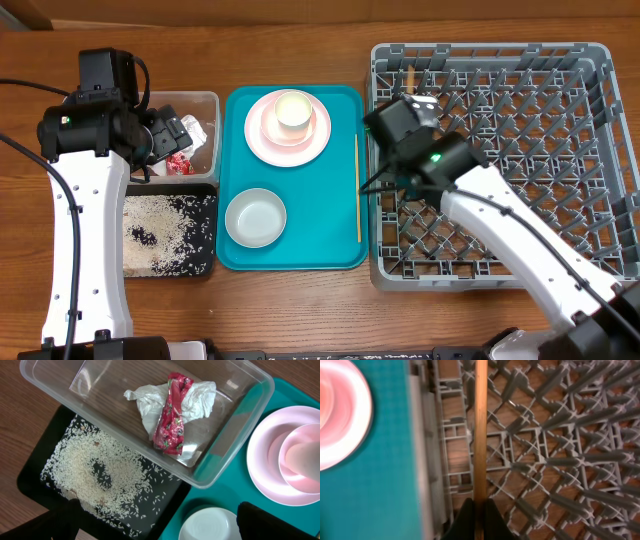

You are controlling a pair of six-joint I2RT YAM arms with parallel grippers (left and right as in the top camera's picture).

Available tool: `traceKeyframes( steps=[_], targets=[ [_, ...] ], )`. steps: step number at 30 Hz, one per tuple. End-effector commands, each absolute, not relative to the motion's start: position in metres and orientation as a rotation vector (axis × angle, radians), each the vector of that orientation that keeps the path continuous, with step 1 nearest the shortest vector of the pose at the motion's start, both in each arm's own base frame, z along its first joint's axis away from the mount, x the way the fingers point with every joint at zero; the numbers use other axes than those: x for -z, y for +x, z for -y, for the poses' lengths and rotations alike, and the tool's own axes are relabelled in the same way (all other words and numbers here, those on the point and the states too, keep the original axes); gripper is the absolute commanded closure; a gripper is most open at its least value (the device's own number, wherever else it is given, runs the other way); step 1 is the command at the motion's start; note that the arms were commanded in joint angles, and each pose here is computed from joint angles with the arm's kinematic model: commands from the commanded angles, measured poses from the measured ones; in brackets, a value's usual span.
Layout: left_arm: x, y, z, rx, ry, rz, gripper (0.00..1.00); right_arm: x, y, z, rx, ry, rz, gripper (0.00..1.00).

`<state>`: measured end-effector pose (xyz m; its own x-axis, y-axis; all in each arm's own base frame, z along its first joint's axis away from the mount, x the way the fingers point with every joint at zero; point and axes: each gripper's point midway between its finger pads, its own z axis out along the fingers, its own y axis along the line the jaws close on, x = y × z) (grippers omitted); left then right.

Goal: Sort waste into correct bins and load items into the dishwasher
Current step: 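Lift the chopsticks and carry them over the dish rack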

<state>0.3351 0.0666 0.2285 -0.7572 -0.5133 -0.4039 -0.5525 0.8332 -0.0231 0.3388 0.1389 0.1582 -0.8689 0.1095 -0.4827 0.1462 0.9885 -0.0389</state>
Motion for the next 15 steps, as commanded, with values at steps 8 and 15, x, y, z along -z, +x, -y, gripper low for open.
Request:
traceKeyframes(
  steps=[8, 15],
  targets=[
    [-0.236, 0.335, -0.069, -0.146, -0.782, -2.596, 0.0, -0.106, 0.33, -0.126, -0.136, 0.027, -2.814, 0.91],
    [-0.236, 0.335, -0.069, -0.146, -0.782, -2.596, 0.0, -0.106, 0.331, -0.123, -0.106, -0.003, -2.806, 0.63]
  ],
)
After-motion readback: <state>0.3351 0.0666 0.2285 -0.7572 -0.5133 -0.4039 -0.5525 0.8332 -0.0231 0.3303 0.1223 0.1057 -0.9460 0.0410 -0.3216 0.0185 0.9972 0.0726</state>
